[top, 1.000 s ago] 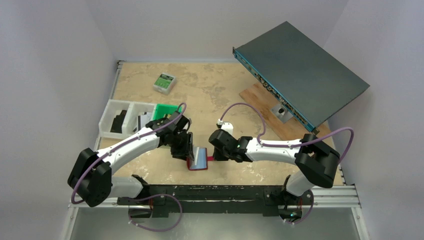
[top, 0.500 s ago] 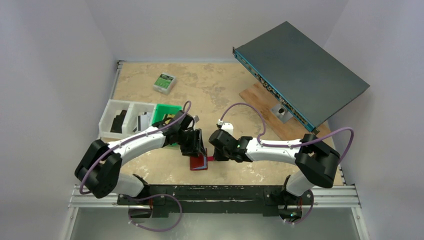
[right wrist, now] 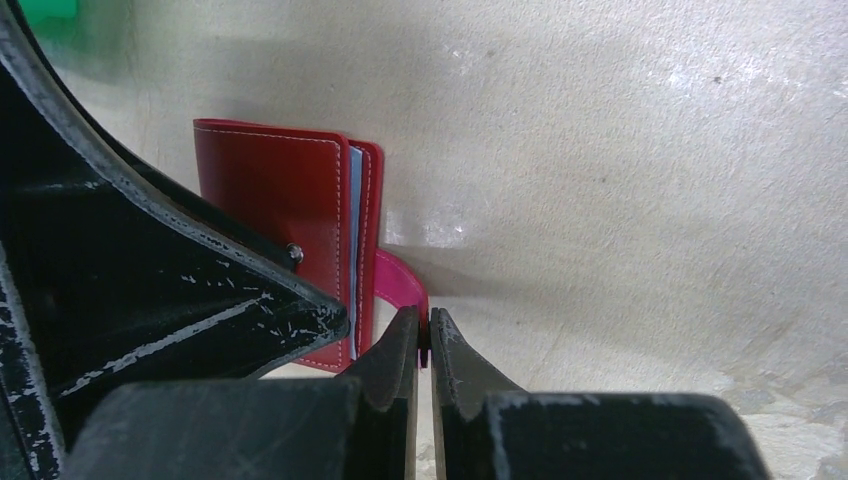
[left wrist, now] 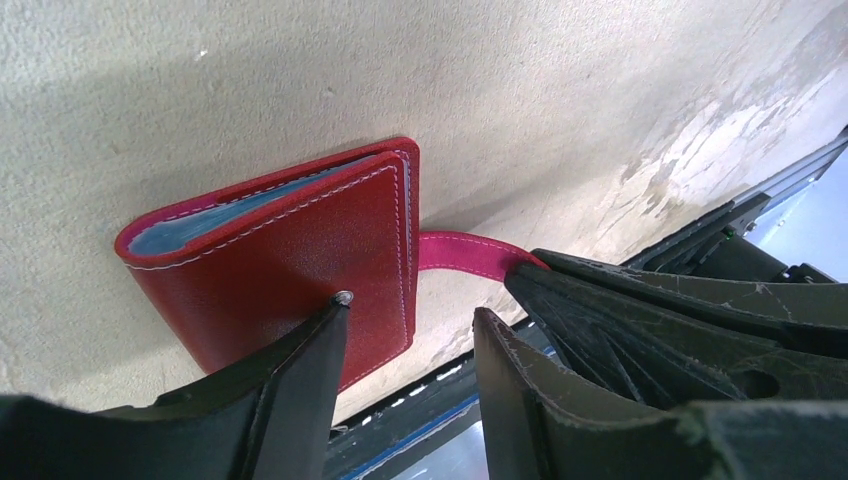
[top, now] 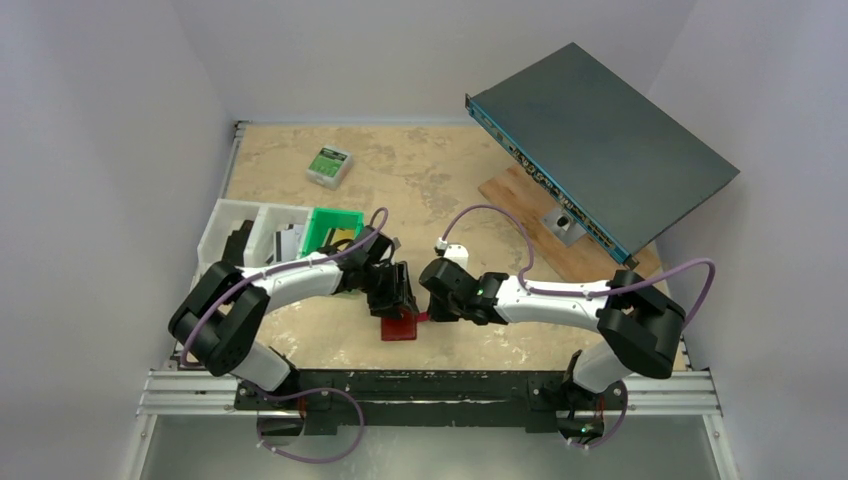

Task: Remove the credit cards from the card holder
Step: Close the card holder at the center of the board.

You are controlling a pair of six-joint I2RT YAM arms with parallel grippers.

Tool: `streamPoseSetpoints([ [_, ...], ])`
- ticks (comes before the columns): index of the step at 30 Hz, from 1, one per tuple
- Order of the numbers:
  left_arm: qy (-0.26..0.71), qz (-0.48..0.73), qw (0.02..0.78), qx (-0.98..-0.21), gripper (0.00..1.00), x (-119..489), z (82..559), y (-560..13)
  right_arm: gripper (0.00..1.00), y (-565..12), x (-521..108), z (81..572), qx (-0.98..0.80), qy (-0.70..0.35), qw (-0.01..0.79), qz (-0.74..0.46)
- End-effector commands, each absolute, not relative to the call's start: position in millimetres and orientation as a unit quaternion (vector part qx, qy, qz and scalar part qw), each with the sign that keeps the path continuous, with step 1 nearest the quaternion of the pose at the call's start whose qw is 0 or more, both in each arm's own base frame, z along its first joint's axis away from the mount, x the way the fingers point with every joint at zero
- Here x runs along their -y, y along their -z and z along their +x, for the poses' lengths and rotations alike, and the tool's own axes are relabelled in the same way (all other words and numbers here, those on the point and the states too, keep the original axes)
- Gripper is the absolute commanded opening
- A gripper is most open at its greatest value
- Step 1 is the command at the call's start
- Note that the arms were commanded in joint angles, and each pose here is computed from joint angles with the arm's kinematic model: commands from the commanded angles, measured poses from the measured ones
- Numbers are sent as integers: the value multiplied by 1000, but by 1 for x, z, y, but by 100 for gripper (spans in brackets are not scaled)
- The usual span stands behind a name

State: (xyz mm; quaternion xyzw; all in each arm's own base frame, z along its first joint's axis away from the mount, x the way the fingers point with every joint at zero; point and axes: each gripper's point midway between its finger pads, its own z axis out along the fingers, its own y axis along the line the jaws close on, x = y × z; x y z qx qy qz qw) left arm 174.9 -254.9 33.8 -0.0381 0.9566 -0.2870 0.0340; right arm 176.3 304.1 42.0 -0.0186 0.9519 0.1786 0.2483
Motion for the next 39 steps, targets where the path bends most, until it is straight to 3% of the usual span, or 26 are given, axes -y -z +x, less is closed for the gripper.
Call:
streamPoseSetpoints([
  [1,256,-42,43,-965,50,244,175,-15,0,-61,-310,182,-946,-193,260,-10],
  [8,243,-22,80,-967,38,233,178,-36,0,-58,-294,185,-949,-170,265,3],
  [14,215,-16,81,-973,7,221,175,-29,0,-57,-288,186,-950,-165,265,9],
  [17,212,-17,72,-974,0,221,172,-21,0,-56,-288,186,-951,-164,263,9],
  [29,207,-15,35,-978,0,228,164,6,0,-70,-336,192,-939,-229,254,-22],
  [39,207,-9,38,-978,0,227,163,0,0,-23,-377,187,-951,-248,185,-29],
])
